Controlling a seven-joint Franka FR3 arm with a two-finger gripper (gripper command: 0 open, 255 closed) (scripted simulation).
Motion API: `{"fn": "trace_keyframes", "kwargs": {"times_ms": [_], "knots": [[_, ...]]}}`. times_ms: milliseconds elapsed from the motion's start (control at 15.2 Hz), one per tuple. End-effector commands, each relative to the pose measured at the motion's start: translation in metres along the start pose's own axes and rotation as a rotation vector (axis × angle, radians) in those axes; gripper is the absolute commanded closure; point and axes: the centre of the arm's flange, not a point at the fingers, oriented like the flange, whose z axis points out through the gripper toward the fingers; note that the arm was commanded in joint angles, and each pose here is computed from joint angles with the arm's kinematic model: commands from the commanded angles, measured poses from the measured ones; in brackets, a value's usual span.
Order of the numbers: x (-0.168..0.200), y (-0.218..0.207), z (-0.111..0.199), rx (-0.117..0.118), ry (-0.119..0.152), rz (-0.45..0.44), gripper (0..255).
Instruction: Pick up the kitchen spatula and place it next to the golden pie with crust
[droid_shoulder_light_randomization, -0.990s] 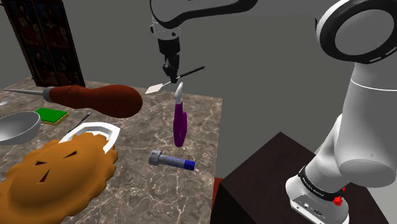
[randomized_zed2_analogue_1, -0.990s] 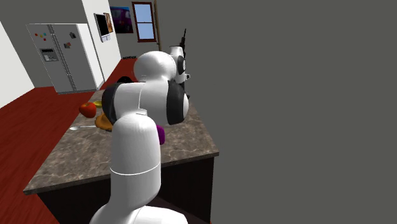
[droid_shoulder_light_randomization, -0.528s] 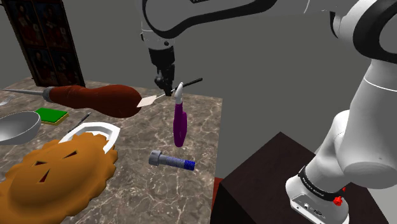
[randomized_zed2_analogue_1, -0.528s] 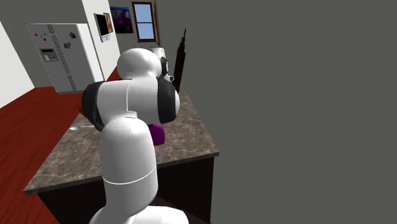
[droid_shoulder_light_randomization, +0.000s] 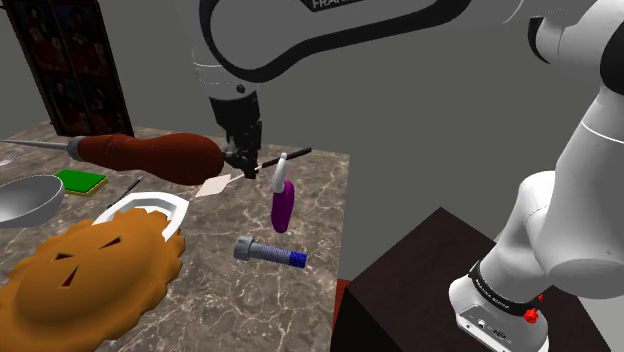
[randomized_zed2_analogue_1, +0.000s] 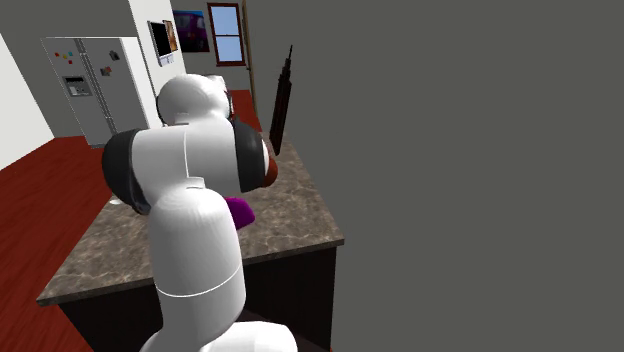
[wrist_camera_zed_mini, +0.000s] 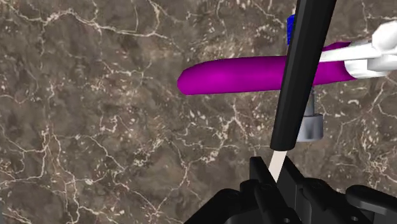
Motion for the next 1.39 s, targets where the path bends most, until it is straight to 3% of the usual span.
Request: {"fn": "trace_keyframes", "kwargs": {"times_ms": [0, 1320], "knots": [[-0.004, -0.029, 0.0, 0.0, 0.0, 0.001, 255], [-0.024, -0.293, 0.002, 0.0, 0.0, 0.001, 255]]}}
